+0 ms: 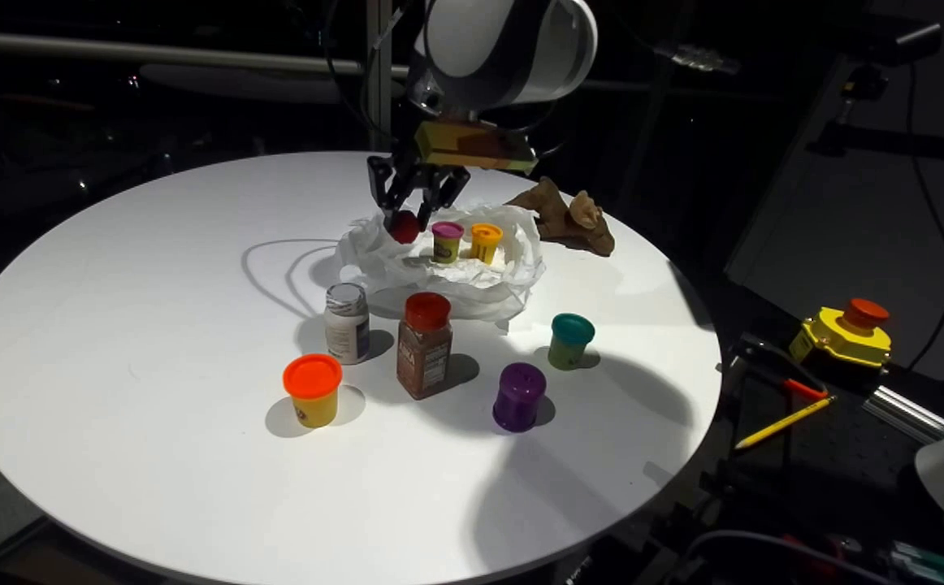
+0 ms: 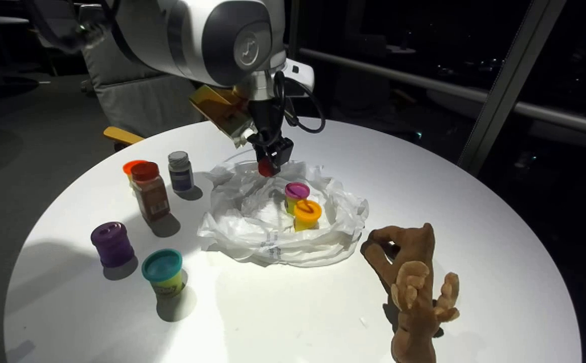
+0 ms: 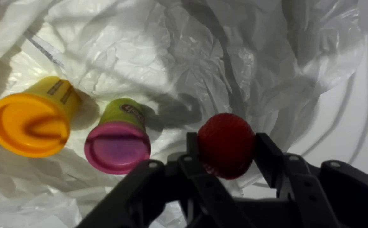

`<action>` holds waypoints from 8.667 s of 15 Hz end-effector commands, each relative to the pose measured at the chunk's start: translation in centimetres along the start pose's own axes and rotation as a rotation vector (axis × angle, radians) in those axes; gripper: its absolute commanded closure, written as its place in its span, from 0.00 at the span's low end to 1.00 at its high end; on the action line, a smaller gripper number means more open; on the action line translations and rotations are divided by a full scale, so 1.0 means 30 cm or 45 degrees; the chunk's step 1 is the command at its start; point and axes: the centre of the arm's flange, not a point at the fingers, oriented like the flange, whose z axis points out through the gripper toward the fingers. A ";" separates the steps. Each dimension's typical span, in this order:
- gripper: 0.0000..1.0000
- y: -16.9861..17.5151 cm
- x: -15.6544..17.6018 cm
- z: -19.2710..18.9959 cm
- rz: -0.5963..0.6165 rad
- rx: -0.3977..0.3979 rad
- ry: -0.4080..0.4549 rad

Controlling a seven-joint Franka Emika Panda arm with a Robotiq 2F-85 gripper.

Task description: Put the things on the table into the plastic bag

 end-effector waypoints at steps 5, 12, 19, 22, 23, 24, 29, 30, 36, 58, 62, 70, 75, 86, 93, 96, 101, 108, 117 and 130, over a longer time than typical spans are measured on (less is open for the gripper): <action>0.12 0.011 0.122 0.030 -0.012 -0.078 0.078; 0.00 0.158 0.020 -0.356 -0.072 -0.144 -0.183; 0.00 0.300 -0.350 -0.453 -0.299 -0.243 -0.522; 0.00 0.305 -0.485 -0.381 -0.408 -0.159 -0.517; 0.00 0.304 -0.526 -0.357 -0.449 -0.147 -0.531; 0.00 0.303 -0.572 -0.327 -0.486 -0.132 -0.547; 0.00 0.287 -0.742 -0.244 -0.591 -0.081 -0.463; 0.00 0.282 -0.762 -0.236 -0.607 -0.078 -0.418; 0.00 0.250 -0.796 -0.159 -0.665 -0.074 -0.250; 0.71 0.192 -0.411 -0.418 -0.476 -0.116 -0.045; 0.71 0.164 -0.259 -0.361 -0.402 -0.126 -0.030; 0.71 0.219 -0.167 -0.033 -0.230 -0.131 -0.202; 0.71 0.210 -0.151 0.034 -0.188 -0.124 -0.165; 0.00 0.120 -0.371 -0.334 -0.389 -0.128 -0.266; 0.00 0.001 -0.651 -0.363 -0.566 -0.017 -0.396; 0.00 -0.061 -0.717 -0.331 -0.570 0.016 -0.440; 0.00 -0.097 -0.777 -0.260 -0.613 -0.005 -0.501; 0.00 -0.095 -0.823 -0.154 -0.614 -0.006 -0.473; 0.29 -0.079 -0.825 -0.088 -0.574 -0.001 -0.438; 0.74 0.014 -0.549 -0.335 -0.402 -0.076 -0.308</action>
